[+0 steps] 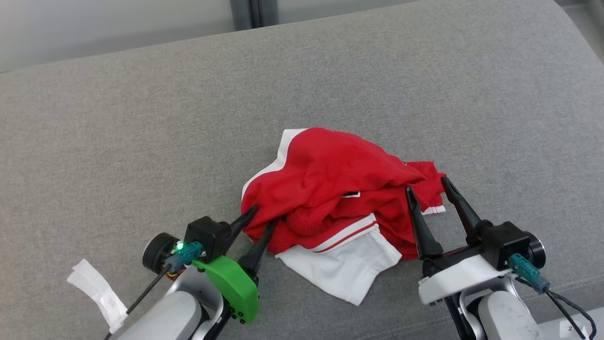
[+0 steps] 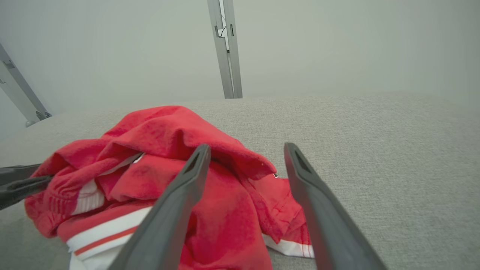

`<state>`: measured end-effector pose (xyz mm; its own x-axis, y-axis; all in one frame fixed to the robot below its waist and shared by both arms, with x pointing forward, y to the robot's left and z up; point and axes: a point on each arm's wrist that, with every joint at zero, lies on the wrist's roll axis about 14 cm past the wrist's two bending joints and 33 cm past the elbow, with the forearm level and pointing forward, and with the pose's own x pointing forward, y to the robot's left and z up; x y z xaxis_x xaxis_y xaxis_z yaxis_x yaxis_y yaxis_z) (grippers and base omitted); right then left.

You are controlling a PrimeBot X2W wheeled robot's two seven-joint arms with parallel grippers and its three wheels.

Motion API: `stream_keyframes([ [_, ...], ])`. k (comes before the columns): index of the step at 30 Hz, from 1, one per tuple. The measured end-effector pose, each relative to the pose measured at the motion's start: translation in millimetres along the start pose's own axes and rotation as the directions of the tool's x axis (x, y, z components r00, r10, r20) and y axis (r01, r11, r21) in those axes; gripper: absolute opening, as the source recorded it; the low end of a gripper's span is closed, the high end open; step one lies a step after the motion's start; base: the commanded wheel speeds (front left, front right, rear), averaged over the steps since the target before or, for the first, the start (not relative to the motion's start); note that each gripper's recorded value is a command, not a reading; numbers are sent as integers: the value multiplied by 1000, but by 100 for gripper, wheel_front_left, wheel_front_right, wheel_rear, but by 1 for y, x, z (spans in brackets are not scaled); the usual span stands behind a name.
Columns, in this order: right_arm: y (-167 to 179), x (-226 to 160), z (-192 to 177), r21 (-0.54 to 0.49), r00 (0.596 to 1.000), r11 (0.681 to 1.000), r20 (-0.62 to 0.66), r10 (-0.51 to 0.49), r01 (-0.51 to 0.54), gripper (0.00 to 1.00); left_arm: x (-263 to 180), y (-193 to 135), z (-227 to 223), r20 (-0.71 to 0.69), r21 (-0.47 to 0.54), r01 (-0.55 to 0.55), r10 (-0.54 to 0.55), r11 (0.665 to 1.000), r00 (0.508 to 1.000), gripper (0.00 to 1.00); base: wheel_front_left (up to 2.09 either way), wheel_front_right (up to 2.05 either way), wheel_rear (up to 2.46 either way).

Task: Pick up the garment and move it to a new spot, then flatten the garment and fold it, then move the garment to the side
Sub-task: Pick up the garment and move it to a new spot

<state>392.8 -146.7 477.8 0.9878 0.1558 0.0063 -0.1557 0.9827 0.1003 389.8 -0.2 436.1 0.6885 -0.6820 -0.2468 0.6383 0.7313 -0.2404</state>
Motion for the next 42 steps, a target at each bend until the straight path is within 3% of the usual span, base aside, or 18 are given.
stream_keyframes([
  [6,0,1,1,5,1000,1000,3,0,0,100,3,3,13,44,21,-4,3,1000,999,0,0,0,0],
  [11,2,2,3,6,1000,1000,10,7,-7,100,6,-4,75,242,17,10,-14,1000,970,0,0,0,0],
  [17,9,2,2,11,1000,1000,9,25,-25,100,-24,-8,167,490,56,-12,-17,998,872,0,0,0,0],
  [23,24,4,-1,22,998,997,2,70,-70,100,-95,28,246,674,94,-217,98,972,733,0,0,0,0],
  [28,42,10,-4,31,992,992,-5,124,-124,100,-164,85,273,707,69,-465,285,883,647,0,0,0,0],
  [33,63,18,-7,37,982,982,-6,188,-187,100,-223,144,264,660,10,-649,483,760,576,0,0,0,0],
  [36,79,22,-8,38,972,971,-9,235,-234,100,-255,180,246,596,-36,-724,596,689,537,0,0,0,0],
  [42,103,31,-6,41,953,952,1,304,-304,100,-285,236,176,403,-121,-796,762,593,506,0,0,0,0],
])
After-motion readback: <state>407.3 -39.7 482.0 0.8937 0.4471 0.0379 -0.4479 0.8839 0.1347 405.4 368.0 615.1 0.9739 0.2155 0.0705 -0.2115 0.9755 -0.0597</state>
